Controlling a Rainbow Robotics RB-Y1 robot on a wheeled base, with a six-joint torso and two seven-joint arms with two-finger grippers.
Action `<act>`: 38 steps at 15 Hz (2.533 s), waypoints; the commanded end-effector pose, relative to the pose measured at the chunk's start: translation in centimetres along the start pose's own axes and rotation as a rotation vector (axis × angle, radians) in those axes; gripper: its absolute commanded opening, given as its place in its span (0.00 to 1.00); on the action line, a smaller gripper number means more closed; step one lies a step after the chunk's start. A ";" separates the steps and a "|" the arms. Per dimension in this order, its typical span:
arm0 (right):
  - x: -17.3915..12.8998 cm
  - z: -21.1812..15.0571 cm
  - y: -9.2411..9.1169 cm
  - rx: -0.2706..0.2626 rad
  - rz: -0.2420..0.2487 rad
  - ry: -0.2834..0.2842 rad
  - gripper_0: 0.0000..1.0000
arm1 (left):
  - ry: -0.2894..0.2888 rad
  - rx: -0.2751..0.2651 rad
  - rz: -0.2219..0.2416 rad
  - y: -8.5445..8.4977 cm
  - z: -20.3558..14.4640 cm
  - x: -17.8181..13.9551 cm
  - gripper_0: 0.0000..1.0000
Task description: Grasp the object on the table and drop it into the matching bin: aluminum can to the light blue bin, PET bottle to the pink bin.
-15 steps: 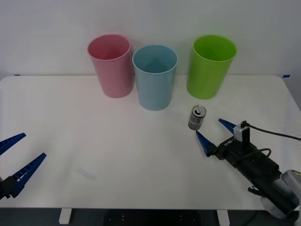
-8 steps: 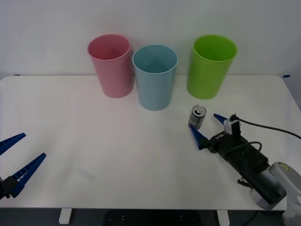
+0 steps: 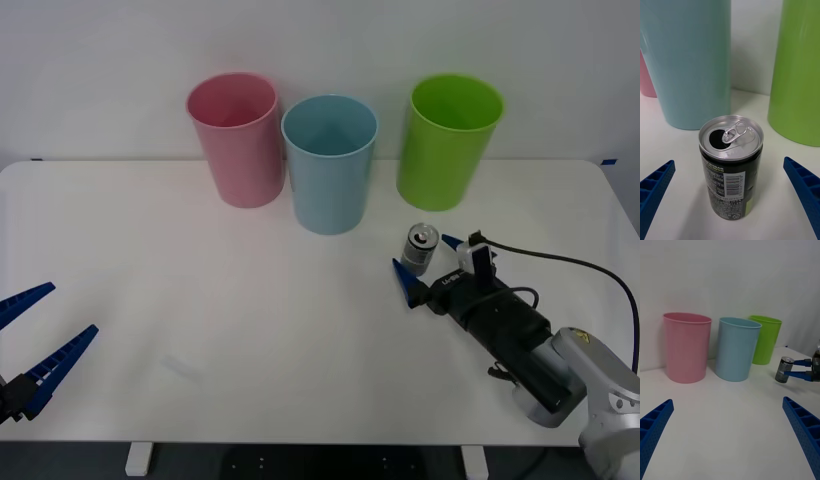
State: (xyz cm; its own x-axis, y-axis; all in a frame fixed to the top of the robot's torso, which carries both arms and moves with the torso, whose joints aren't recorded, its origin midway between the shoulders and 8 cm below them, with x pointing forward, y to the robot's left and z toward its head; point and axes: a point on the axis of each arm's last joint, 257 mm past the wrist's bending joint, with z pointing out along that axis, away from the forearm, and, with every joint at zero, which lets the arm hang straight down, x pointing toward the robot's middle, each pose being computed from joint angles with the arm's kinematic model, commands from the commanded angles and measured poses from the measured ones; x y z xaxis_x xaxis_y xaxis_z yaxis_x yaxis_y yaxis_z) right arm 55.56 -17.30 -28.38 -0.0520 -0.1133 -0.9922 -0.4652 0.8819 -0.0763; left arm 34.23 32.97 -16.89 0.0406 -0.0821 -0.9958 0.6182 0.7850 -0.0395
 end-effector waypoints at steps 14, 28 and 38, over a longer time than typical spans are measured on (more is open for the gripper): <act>0.1 2.6 0.2 0.005 0.010 0.012 0.00 | 0.000 0.000 0.000 0.0 0.0 0.0 1.00; -2.5 -2.8 -1.0 0.043 0.027 -0.068 0.00 | 0.000 0.000 0.000 0.0 0.0 0.0 1.00; -11.7 -6.8 1.8 -0.115 0.133 -0.207 0.00 | 0.000 0.000 0.000 0.0 0.0 0.0 1.00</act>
State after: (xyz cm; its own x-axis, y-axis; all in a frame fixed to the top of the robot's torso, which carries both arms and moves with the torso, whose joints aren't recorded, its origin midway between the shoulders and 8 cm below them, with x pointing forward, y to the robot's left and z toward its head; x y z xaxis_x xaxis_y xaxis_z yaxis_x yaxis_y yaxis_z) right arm 49.51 -17.79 -17.17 0.0433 0.1039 -0.9936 -0.5495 0.8331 0.0631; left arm 34.23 32.97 -16.89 0.0406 -0.0821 -0.9958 0.6182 0.7850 -0.0395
